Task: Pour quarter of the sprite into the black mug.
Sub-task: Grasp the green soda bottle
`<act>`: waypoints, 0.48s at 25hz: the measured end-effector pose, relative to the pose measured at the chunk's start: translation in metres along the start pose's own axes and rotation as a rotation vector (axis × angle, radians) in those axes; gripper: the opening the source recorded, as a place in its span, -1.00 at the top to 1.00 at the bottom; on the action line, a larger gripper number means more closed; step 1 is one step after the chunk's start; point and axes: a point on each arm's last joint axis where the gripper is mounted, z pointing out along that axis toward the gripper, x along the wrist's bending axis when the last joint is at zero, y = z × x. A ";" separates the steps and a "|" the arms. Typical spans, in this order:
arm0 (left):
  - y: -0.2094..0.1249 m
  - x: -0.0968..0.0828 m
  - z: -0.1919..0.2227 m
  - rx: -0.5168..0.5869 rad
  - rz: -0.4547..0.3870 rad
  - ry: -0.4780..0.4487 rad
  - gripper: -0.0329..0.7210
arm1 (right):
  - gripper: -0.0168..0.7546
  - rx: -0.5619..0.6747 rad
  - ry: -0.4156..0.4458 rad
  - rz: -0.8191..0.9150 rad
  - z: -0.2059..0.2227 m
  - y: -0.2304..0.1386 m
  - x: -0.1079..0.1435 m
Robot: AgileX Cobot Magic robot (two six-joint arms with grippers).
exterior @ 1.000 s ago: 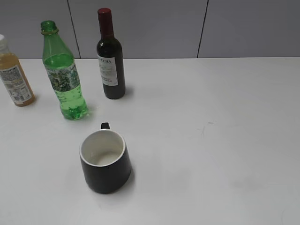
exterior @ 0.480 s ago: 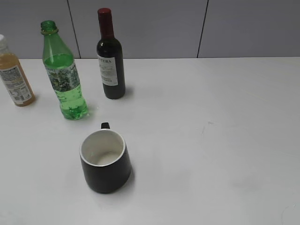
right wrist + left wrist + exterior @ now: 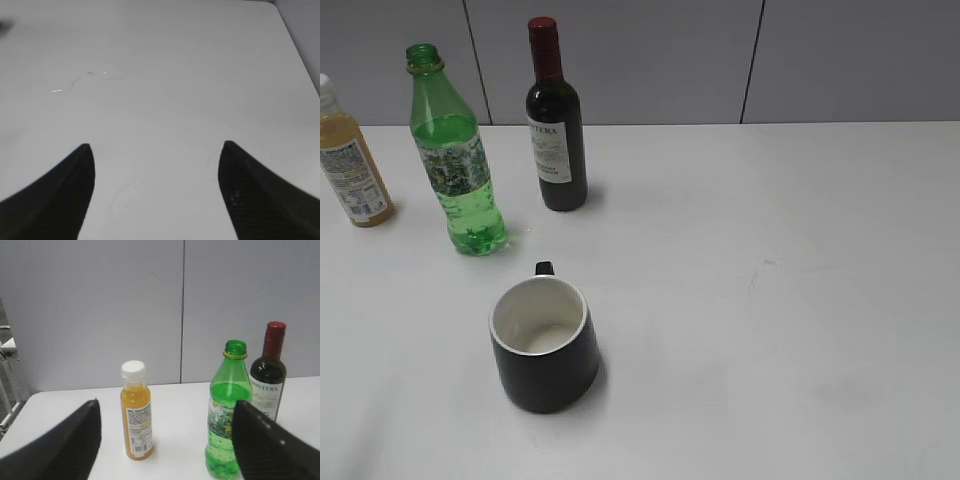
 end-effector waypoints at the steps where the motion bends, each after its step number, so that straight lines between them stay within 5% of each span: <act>1: -0.003 0.001 0.005 0.008 -0.003 0.007 -0.72 | -0.56 0.000 0.000 0.000 0.000 0.000 0.000; 7: -0.012 0.005 0.036 0.036 0.006 0.040 -0.70 | -0.56 0.000 0.000 0.000 0.000 0.000 0.000; 12: -0.016 -0.011 0.057 0.023 0.066 -0.053 -0.68 | -0.56 0.000 0.000 0.000 0.000 0.000 0.000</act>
